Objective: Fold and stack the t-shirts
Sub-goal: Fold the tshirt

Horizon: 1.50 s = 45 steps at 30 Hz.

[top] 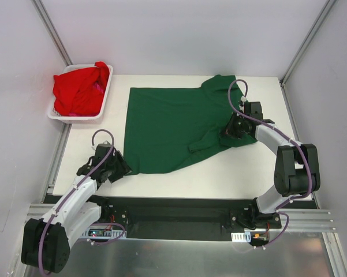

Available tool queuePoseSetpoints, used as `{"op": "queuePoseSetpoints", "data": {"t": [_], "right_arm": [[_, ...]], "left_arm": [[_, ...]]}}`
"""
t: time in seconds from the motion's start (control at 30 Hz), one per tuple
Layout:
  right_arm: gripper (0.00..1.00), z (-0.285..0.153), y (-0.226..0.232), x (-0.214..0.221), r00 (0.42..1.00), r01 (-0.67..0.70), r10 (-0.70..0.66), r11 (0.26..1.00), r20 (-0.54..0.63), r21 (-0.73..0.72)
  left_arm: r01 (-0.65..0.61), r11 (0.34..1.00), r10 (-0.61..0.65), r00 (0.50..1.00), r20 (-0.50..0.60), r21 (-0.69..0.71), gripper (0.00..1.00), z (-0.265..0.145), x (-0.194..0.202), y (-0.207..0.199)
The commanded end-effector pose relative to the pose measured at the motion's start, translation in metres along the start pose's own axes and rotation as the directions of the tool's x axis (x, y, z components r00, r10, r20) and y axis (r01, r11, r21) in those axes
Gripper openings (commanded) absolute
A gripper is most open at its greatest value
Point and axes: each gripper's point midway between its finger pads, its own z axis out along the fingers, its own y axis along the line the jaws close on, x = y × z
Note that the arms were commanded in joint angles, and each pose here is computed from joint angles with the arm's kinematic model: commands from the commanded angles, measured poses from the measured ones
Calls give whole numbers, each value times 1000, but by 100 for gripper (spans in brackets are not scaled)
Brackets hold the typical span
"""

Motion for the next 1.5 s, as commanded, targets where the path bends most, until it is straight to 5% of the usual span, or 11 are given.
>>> {"op": "queuePoseSetpoints", "data": {"t": [0.0, 0.8, 0.93, 1.1, 1.47], "right_arm": [[1, -13, 23, -25, 997, 25, -20, 997, 73, -66], [1, -14, 24, -24, 997, 24, -19, 997, 69, -69], [1, -14, 25, -24, 998, 24, -20, 997, 67, -72], [1, -14, 24, -25, 997, 26, -21, 997, 69, -69], [1, -16, 20, -23, 997, 37, -33, 998, 73, -47]], "left_arm": [[8, 999, -9, 1000, -16, -33, 53, -3, 6, 9], [-5, 997, 7, 1000, 26, -79, 52, 9, -6, 14], [-1, 997, 3, 1000, 29, -79, 42, 9, -6, 15], [7, 998, -6, 1000, 9, -64, 6, 10, -2, 13], [4, 1000, -3, 999, 45, -15, 0, 6, -10, 2]]}}
